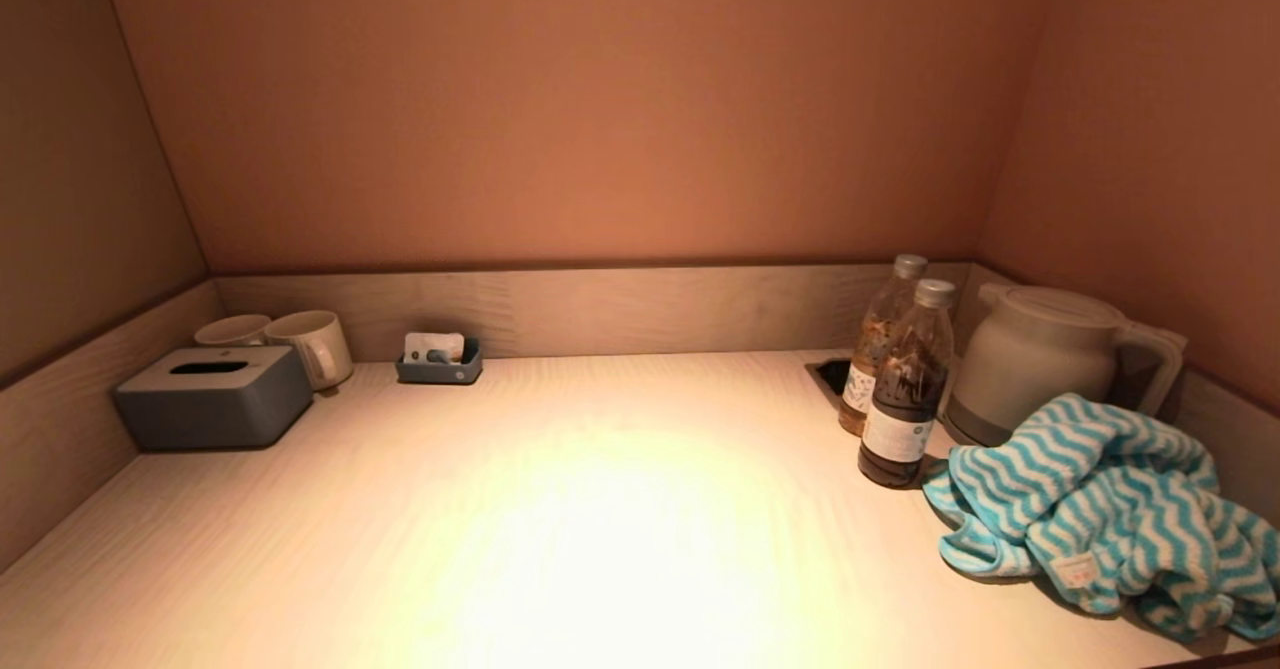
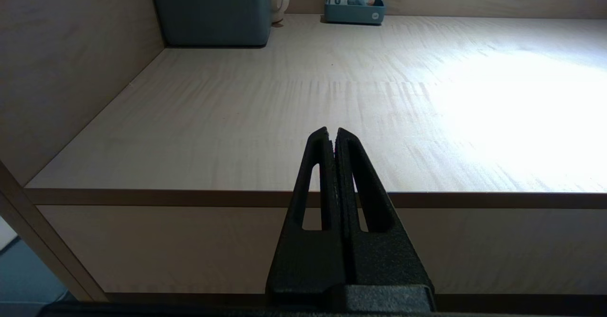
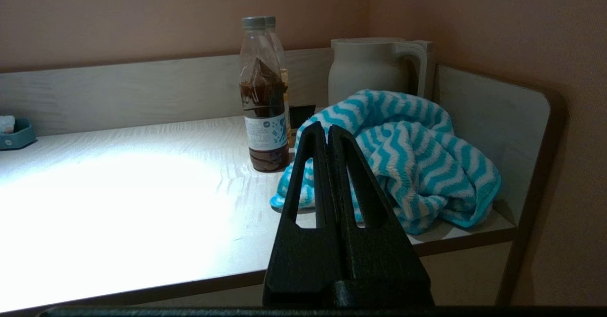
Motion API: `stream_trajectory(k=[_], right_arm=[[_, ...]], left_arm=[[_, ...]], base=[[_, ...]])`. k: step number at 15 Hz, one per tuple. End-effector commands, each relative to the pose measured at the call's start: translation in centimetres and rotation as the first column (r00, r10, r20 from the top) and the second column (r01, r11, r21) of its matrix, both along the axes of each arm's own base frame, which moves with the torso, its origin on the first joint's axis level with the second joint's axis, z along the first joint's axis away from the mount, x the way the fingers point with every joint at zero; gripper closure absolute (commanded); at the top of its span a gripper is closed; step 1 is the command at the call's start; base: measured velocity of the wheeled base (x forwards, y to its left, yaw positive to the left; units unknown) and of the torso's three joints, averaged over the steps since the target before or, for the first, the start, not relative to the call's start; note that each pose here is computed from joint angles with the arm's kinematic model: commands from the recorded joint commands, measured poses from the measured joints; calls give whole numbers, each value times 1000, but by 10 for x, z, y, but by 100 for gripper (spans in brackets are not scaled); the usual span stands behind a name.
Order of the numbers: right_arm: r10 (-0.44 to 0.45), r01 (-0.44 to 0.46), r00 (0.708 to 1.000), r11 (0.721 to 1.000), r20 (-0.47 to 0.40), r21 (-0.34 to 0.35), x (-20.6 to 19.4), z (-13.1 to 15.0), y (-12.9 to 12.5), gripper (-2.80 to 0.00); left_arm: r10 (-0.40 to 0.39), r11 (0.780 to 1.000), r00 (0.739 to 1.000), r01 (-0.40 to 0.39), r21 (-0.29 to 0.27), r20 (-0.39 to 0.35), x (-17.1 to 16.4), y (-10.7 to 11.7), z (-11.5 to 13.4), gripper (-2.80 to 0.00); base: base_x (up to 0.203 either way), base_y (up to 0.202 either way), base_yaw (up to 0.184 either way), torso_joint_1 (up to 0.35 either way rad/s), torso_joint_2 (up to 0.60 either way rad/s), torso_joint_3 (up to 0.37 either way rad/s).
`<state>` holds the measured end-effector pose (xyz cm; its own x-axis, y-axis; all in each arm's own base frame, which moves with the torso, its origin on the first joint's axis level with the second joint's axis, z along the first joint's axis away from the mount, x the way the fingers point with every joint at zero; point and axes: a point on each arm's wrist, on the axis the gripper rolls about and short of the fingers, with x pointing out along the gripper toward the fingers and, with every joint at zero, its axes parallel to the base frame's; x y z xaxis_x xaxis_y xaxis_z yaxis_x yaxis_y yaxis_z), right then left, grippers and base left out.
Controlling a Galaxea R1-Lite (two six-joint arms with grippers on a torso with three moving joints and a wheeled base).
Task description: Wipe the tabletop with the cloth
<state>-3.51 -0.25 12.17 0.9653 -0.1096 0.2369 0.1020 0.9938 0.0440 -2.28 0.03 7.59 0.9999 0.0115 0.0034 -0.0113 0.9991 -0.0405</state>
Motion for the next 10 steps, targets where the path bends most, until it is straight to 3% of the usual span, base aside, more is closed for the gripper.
stream_trajectory(k=[1,10], right_arm=[[-1,1,1000,1000,-9,-2,1,-5,0,0],[16,-17,996,1000,-87,-13,9,-26,0,0]], left_arm=[[1,1000,1000,-1,-1,1,0,0,0,0],[1,1000,1000,-1,-1,1,0,0,0,0]], base=[[0,0,0,0,0,0],[0,0,0,0,0,0]])
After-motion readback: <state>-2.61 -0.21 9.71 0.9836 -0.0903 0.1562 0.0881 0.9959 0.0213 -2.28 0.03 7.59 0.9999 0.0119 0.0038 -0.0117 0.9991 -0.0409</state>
